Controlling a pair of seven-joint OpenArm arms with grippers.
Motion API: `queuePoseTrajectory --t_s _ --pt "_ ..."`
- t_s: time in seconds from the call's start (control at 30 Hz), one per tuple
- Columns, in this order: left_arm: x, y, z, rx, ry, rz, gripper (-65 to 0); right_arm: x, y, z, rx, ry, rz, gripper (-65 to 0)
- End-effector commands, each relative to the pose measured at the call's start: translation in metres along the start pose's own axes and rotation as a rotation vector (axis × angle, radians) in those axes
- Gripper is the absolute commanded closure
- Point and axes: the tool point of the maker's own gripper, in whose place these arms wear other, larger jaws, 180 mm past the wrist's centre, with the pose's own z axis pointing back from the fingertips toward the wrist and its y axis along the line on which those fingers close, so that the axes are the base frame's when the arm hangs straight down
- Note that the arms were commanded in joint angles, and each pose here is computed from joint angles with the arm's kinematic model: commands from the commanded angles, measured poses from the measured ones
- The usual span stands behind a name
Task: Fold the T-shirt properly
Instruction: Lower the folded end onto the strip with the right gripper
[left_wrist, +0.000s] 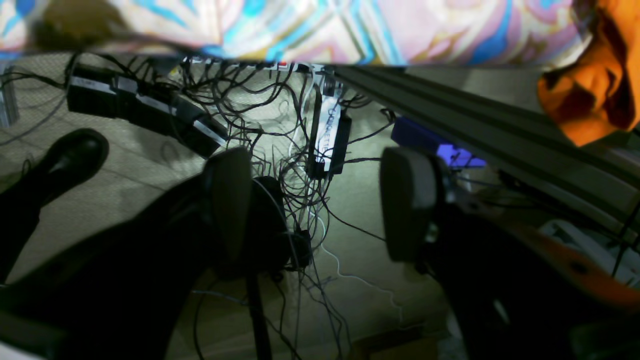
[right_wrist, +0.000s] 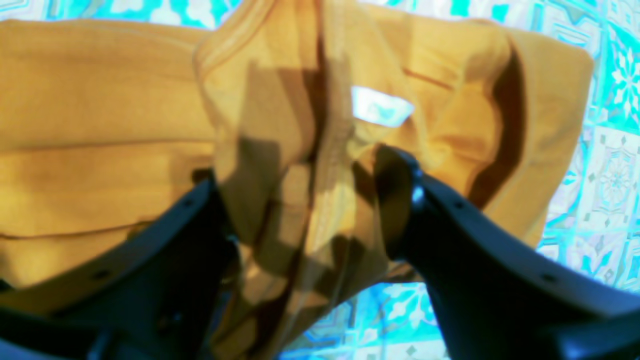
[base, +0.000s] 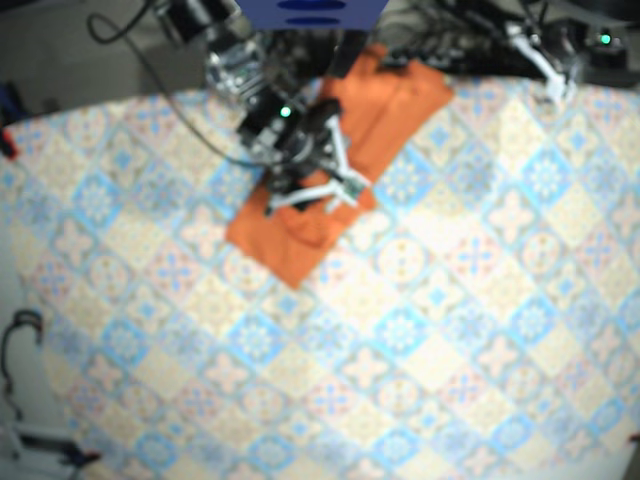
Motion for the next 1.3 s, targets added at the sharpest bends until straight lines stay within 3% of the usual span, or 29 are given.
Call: queuePoseTrajectory --t_s 0.0,0.6,1.07,1.27 --pt "0.003 0.005 0.005 0.013 -0.001 -0.024 -40.0 0.016 -0.005 0.007 -0.018 -0.057 -0.007 -33.2" --pt "-0.002 0.008 0.004 0.036 0.020 -0.042 -40.0 0.022 -0.004 0.013 -0.024 -0.079 -0.012 -36.7" --pt "-0.001 0.009 0.005 0.039 0.020 -0.046 -40.0 0.029 0.028 0.015 0.043 -0.088 0.038 -36.9" --pt "-0.001 0.009 0.005 0.039 0.020 -0.046 -40.0 0.020 0.042 0.017 0.069 -0.075 0.028 -43.9"
